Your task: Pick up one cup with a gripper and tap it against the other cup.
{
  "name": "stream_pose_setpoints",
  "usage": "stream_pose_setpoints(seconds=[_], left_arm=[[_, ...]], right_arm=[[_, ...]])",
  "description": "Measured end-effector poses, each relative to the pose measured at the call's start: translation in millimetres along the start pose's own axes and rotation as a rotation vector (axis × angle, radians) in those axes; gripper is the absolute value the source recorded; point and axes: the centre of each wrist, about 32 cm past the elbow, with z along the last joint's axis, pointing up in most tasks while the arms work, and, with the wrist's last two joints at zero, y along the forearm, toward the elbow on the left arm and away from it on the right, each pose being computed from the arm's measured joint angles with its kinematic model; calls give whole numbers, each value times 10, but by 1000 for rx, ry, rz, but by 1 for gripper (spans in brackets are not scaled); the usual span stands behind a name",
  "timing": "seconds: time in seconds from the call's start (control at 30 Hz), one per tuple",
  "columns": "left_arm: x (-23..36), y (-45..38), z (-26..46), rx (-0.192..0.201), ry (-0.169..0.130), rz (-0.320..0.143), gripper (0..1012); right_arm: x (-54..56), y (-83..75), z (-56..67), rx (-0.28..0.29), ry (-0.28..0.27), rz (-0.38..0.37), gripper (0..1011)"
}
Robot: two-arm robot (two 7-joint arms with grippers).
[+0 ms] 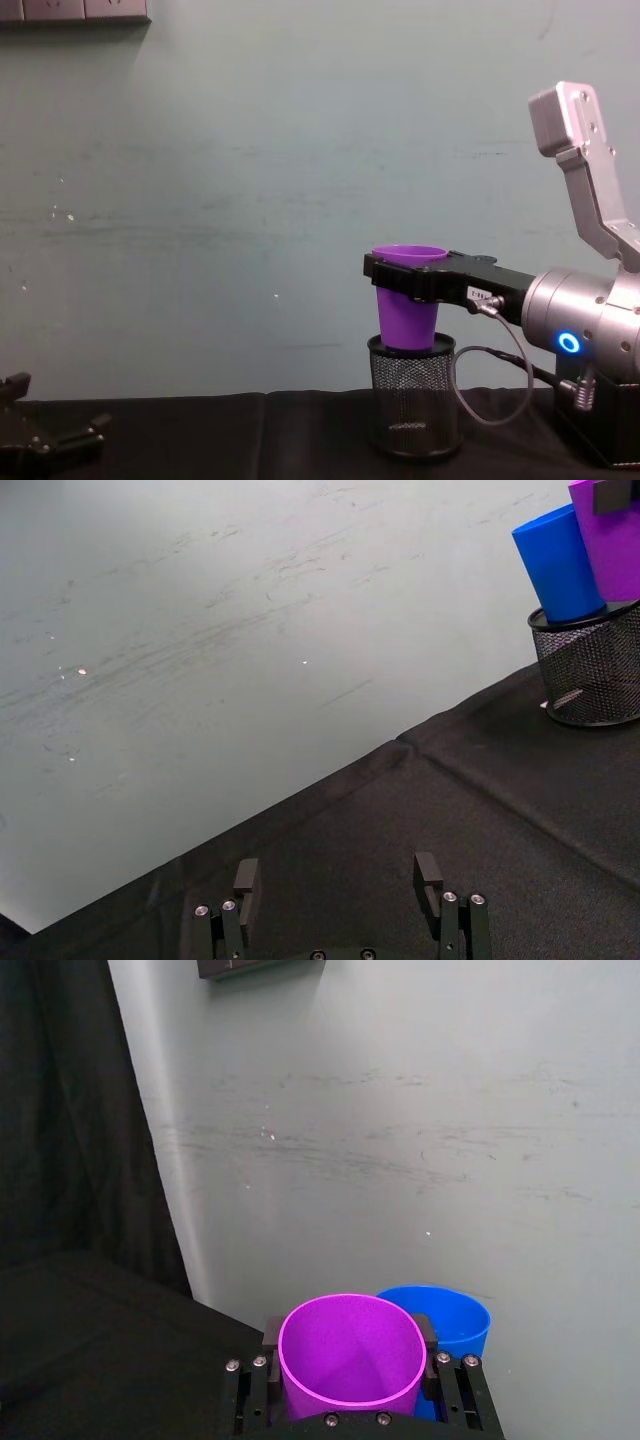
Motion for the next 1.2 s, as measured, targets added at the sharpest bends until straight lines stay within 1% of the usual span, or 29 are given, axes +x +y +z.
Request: stream_pose_setpoints(seconds=[1.2], left_arm=[[0,0,0,0,0,0,1000]], right_arm=[[0,-3,-1,0,0,1,754]])
